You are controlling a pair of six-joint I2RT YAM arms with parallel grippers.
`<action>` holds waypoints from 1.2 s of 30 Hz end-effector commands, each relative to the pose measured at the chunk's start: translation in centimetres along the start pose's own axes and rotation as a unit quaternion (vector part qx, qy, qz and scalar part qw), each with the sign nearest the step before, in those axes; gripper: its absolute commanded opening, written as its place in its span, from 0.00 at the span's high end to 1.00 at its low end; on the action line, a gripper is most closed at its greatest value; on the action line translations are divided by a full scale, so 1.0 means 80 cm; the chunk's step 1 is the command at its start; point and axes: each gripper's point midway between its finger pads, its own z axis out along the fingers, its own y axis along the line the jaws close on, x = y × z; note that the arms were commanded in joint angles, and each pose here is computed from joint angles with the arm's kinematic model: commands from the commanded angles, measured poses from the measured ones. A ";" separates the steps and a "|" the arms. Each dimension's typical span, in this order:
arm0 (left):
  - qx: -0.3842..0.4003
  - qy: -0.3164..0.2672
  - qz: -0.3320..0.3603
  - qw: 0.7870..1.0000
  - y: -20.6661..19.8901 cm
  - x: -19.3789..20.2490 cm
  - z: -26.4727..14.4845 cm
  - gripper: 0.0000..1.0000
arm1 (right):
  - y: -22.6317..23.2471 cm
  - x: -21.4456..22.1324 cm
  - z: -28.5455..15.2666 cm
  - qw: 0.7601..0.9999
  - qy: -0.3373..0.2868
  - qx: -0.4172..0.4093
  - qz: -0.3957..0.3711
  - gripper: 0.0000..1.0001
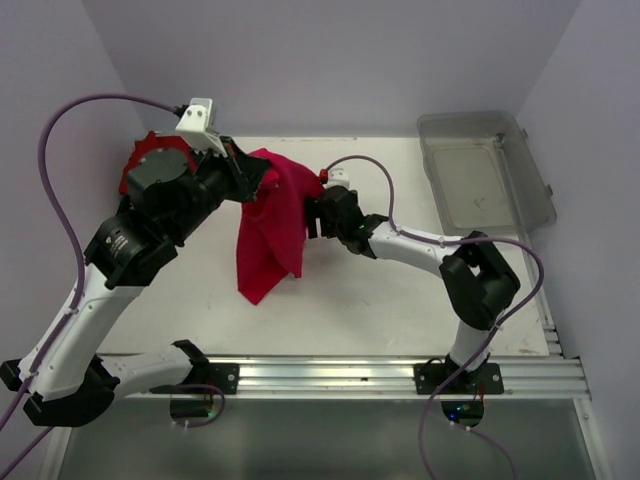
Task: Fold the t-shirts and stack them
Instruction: Flatten the tshirt out
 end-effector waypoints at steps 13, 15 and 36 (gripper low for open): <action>-0.003 -0.065 -0.009 0.998 -0.003 -0.054 -0.023 1.00 | 0.054 -0.040 0.000 0.970 -0.072 -0.219 0.080 0.63; -0.004 -0.065 -0.008 0.998 -0.003 -0.053 -0.021 1.00 | 0.054 -0.036 -0.021 0.966 -0.073 -0.235 0.085 0.79; -0.004 -0.064 -0.018 0.998 -0.005 -0.054 -0.015 1.00 | 0.085 0.017 -0.136 0.900 -0.049 -0.420 0.102 0.15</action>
